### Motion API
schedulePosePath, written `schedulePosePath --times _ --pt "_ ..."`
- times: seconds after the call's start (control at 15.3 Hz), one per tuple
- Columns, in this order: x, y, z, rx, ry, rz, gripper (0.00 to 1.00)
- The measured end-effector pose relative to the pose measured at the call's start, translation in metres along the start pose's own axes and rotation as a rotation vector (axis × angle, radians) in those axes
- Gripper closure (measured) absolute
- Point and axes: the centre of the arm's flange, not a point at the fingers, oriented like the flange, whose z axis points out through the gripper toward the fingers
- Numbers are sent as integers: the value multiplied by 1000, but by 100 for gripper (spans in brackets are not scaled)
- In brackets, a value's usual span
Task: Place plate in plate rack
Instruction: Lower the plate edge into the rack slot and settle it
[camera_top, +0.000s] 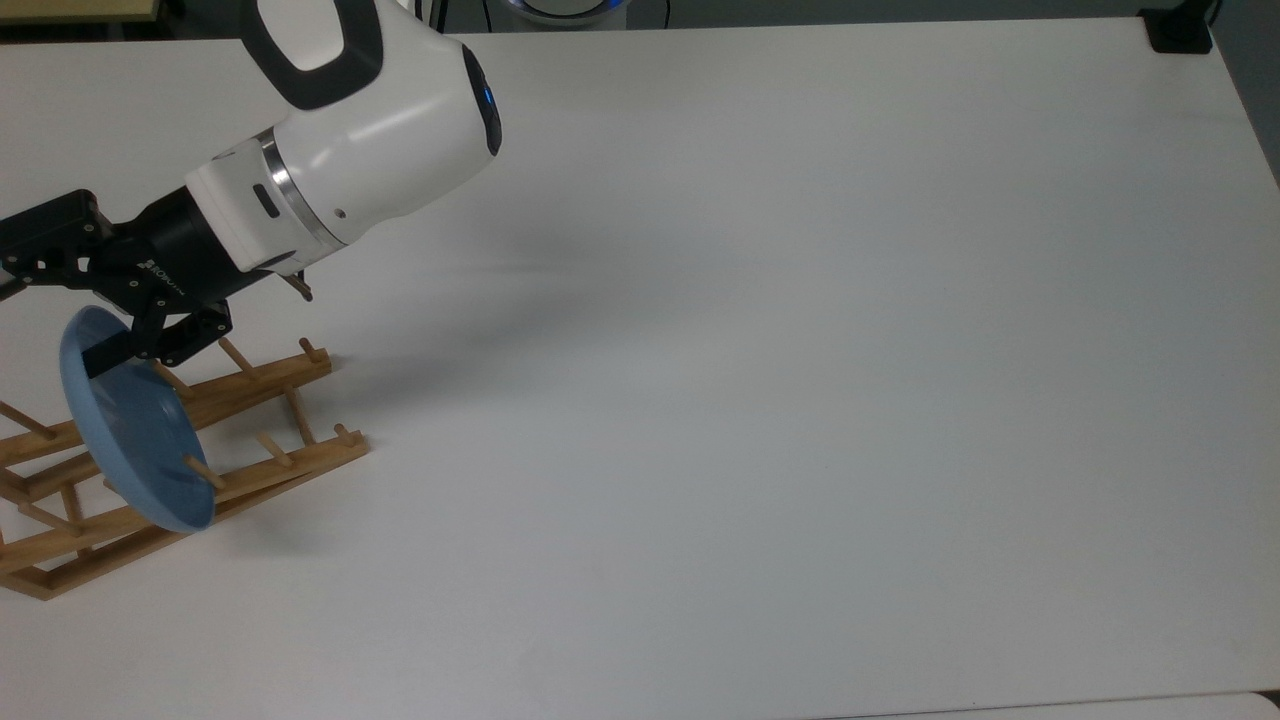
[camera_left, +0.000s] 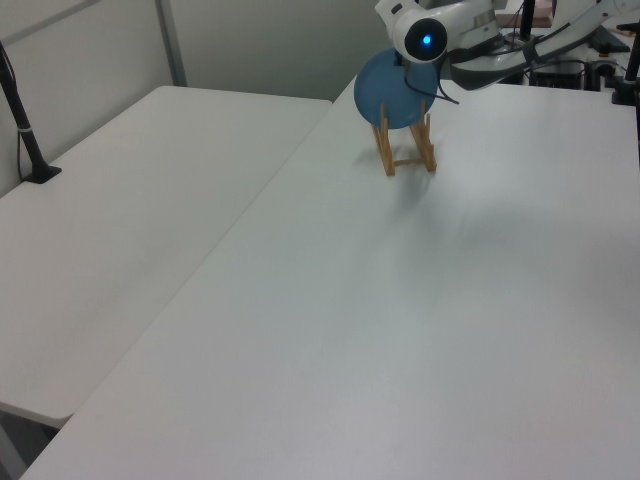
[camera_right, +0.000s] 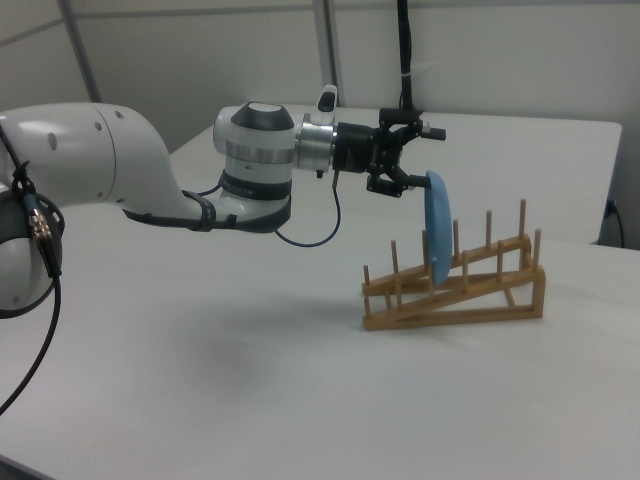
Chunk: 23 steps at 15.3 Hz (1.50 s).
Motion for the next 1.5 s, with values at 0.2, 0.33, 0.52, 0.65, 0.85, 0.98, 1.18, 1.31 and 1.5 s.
schedulePosePath --times 0.2,0.33,0.52,0.65,0.85,0.98,1.18,1.31,1.5 --pt "1 0 -1 0 2 59 0" --pt "2 3 -2 -2 4 79 0" --pt "3 9 -3 -7 9 116 0" --pt "5 9 -5 -7 22 153 0" --pt "5 8 -4 -37 50 161 0" --pt "5 4 -2 -58 64 154 0" --pt "4 -6 1 -86 85 130 0" --pt "2 -14 3 -100 96 103 0" --pt "1 -19 4 -104 100 90 0"
